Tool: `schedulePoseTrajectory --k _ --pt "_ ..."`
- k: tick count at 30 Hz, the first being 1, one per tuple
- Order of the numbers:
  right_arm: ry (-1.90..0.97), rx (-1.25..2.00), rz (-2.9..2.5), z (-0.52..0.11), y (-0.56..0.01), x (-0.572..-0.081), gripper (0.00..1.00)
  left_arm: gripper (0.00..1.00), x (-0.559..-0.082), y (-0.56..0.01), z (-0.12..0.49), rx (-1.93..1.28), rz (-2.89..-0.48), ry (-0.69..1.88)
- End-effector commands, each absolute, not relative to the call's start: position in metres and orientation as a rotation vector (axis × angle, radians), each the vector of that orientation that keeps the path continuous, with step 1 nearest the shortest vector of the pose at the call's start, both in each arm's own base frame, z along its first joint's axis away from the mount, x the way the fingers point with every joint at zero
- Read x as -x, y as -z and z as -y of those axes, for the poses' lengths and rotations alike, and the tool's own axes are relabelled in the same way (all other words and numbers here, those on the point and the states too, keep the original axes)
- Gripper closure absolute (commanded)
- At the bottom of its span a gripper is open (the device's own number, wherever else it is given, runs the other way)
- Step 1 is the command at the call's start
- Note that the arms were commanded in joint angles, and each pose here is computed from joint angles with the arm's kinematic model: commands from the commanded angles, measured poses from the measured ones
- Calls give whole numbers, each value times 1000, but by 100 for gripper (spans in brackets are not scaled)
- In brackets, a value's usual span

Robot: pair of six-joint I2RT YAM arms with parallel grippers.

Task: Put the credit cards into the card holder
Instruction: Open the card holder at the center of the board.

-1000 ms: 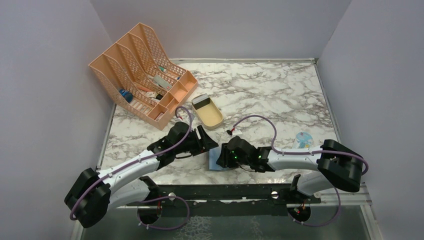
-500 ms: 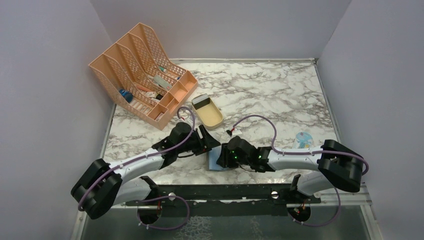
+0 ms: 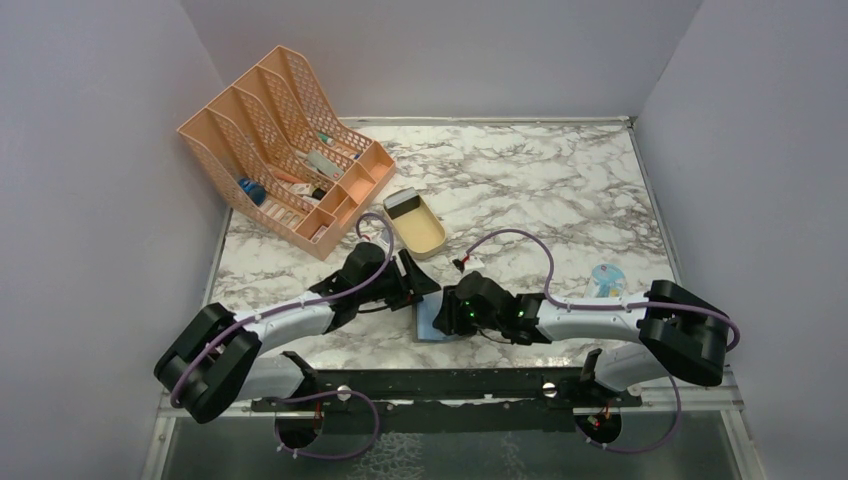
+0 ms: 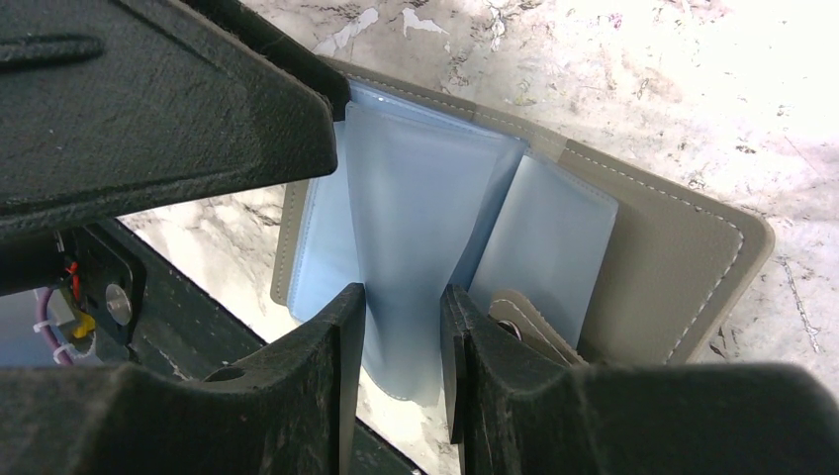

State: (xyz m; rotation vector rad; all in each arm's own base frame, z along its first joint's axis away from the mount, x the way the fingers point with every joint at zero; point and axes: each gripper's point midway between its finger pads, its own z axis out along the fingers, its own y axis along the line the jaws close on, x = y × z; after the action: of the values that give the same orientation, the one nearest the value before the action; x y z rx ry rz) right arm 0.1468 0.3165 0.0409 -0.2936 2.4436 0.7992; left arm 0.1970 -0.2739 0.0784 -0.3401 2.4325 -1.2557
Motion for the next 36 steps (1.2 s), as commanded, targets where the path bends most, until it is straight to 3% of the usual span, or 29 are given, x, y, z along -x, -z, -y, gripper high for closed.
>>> schedulePoseTrajectory --k 1,14,22,36 --pt "-813 298 -2414 -316 -46 -150 66 36 -199 -92 283 313 -2397 1333" --pt "-797 284 -2417 -312 -51 -150 65 39 -189 -98 293 326 -2403 1448" --pt "-830 308 -2396 -302 -91 -142 51 46 -183 -97 306 285 -2424 1479" --pt "-1128 366 -2256 -323 -141 -125 60 51 -188 -107 332 229 -2413 1518"
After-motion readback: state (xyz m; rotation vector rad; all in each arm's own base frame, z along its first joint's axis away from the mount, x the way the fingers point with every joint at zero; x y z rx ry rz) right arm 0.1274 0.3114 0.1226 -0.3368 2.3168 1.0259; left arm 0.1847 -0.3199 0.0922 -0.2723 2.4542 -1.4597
